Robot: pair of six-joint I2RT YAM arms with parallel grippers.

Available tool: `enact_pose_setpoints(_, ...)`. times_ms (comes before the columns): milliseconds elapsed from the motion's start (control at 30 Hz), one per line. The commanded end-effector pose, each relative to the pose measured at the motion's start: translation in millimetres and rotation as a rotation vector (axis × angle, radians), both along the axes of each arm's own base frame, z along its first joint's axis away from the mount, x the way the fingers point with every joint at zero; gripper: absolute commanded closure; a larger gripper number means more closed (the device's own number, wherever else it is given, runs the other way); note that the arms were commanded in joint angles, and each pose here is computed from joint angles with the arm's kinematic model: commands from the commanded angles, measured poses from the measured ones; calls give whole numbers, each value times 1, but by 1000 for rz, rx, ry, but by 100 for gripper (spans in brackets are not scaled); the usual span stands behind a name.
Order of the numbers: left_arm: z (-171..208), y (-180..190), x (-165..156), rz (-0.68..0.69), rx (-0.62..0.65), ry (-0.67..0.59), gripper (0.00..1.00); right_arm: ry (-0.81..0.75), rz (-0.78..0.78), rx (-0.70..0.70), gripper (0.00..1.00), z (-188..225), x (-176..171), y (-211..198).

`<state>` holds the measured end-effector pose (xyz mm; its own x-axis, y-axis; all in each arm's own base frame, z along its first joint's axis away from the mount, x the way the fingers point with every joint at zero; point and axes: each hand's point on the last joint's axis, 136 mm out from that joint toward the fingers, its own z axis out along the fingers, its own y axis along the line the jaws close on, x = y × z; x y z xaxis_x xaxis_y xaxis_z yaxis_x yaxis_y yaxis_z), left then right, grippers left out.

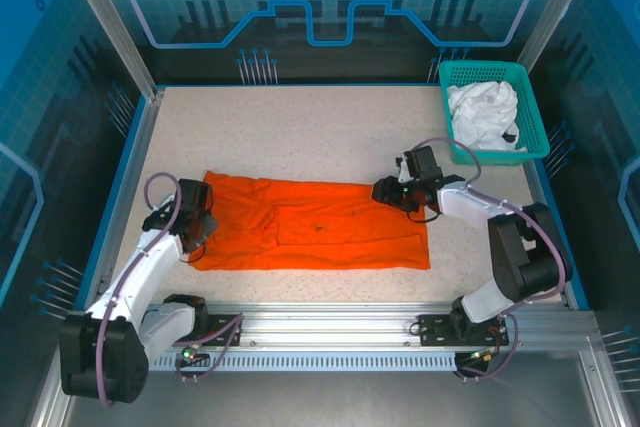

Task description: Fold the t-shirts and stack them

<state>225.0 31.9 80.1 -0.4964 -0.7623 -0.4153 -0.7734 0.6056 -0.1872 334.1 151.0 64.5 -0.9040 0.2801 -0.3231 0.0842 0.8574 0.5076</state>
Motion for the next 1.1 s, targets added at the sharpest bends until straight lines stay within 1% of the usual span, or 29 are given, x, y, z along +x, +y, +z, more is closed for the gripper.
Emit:
enact_pose_setpoints(0,21,-18,32,-121,-57,-68,63,54,-111,-55,51,2,-4,-31)
enact_pose_setpoints(33,20,-25,39,-151,-77,-67,66,69,-132,-65,51,0,-4,-39)
enact_pose_setpoints(100,16,-41,54,-226,-108,-64,66,98,-154,-78,52,-4,-3,-47)
enact_pose_setpoints(167,8,-56,69,-280,-133,-30,67,124,-169,-98,53,-10,-2,-53)
enact_pose_setpoints(233,-4,-64,82,-305,-129,17,67,141,-179,-109,54,-15,-2,-55)
enact_pose_setpoints(333,-29,-65,101,-268,-127,68,69,174,-210,-139,54,-27,-4,-61)
enact_pose_setpoints(367,-37,-63,105,-238,-125,73,69,189,-221,-143,54,-31,-5,-62)
enact_pose_setpoints(467,-54,-64,127,-204,-130,51,68,273,-246,-163,54,-49,-16,-65)
enact_pose_setpoints(500,-59,-64,134,-205,-122,66,68,269,-244,-155,54,-46,-8,-62)
enact_pose_setpoints(567,-70,-66,149,-214,-115,114,68,318,-265,-196,55,-53,-14,-67)
enact_pose_setpoints(633,-77,-72,168,-234,-131,130,69,331,-268,-214,55,-54,-19,-68)
enact_pose_setpoints(767,-81,-80,208,-270,-128,129,69,331,-274,-237,54,-53,-30,-67)
enact_pose_setpoints(867,-76,-91,245,-322,-134,116,69,350,-302,-253,54,-51,-37,-70)
enact_pose_setpoints(967,-67,-112,288,-399,-154,81,69,389,-306,-282,54,-55,-57,-70)
enact_pose_setpoints(1033,-60,-138,318,-479,-177,47,69,394,-288,-251,54,-54,-62,-59)
enact_pose_setpoints(1067,-61,-149,327,-512,-179,48,68,412,-286,-238,54,-56,-66,-55)
